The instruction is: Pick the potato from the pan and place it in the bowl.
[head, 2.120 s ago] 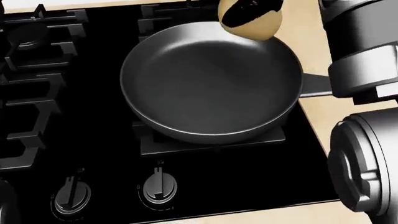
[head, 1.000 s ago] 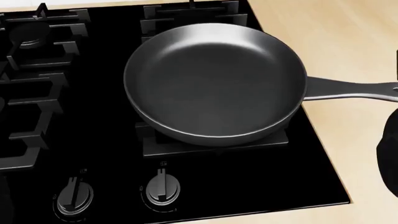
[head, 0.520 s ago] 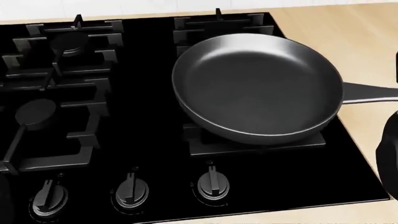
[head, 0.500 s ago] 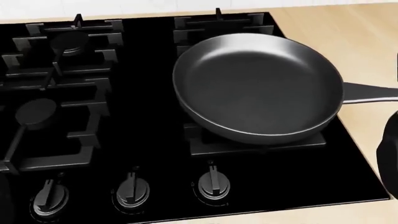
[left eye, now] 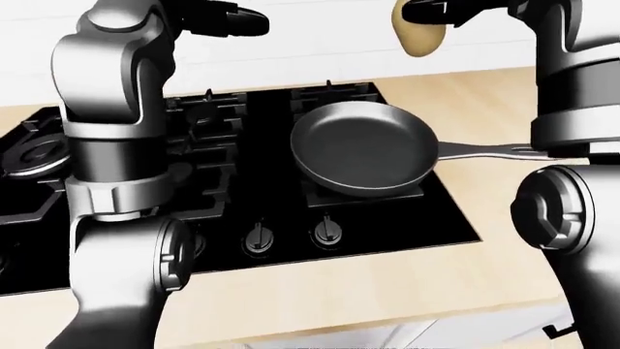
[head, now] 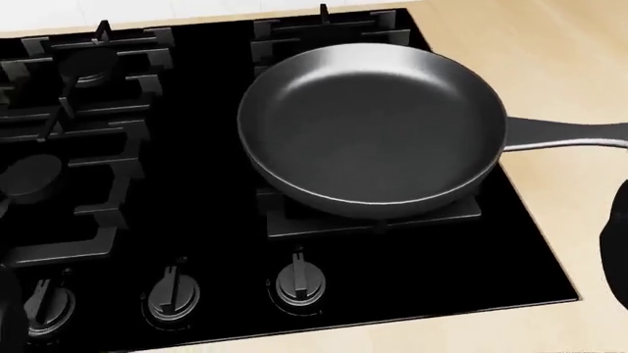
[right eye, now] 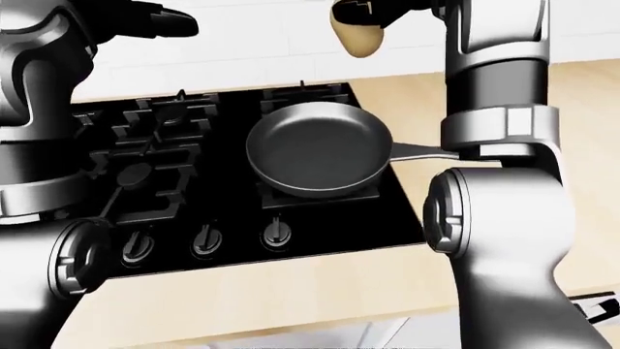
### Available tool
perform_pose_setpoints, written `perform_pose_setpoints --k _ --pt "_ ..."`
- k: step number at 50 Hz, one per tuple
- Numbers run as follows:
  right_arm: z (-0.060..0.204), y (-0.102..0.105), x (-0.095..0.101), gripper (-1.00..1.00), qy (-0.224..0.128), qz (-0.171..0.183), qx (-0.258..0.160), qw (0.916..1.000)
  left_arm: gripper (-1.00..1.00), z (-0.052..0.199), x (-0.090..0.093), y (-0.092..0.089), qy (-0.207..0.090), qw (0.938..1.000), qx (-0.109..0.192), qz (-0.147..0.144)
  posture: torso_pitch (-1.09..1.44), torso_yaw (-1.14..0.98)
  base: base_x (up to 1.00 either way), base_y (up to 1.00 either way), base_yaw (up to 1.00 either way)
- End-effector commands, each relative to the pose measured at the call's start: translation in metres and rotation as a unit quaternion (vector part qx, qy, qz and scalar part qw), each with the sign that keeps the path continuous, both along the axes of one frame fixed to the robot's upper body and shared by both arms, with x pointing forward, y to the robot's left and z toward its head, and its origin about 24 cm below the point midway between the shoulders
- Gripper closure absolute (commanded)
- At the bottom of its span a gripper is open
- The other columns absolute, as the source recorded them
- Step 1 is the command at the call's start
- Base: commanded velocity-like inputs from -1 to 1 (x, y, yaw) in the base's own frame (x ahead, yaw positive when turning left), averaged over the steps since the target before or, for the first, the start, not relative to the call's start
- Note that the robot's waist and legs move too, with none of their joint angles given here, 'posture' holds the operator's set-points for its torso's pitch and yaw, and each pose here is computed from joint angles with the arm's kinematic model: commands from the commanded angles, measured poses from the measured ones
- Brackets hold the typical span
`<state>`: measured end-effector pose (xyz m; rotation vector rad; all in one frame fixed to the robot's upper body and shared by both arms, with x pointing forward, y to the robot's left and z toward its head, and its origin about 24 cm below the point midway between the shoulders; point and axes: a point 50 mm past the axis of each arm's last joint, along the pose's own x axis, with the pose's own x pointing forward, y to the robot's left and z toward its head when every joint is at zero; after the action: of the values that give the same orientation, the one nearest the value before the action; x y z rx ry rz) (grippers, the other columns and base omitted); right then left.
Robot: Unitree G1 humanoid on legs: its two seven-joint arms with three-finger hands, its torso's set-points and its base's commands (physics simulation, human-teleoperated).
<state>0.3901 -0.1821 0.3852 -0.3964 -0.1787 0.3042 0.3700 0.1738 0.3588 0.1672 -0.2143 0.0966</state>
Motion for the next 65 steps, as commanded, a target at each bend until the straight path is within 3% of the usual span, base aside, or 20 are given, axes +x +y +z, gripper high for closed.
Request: perform_pose_setpoints --k 1,65 --pt "0.0269 0.0059 -0.0118 1.0 -0.056 0.014 -0.001 0.9983 -1.0 0.0215 -0.0097 0.0024 -0.048 0.9988 0.001 0.007 0.0 0.0 0.0 0.29 0.0" --pt "0.0275 0.0057 -0.0142 1.0 -0.057 0.019 -0.004 0.9982 -1.0 0.0217 -0.0113 -0.0011 -0.051 0.9987 0.003 0.004 0.0 0.0 0.0 0.33 0.0"
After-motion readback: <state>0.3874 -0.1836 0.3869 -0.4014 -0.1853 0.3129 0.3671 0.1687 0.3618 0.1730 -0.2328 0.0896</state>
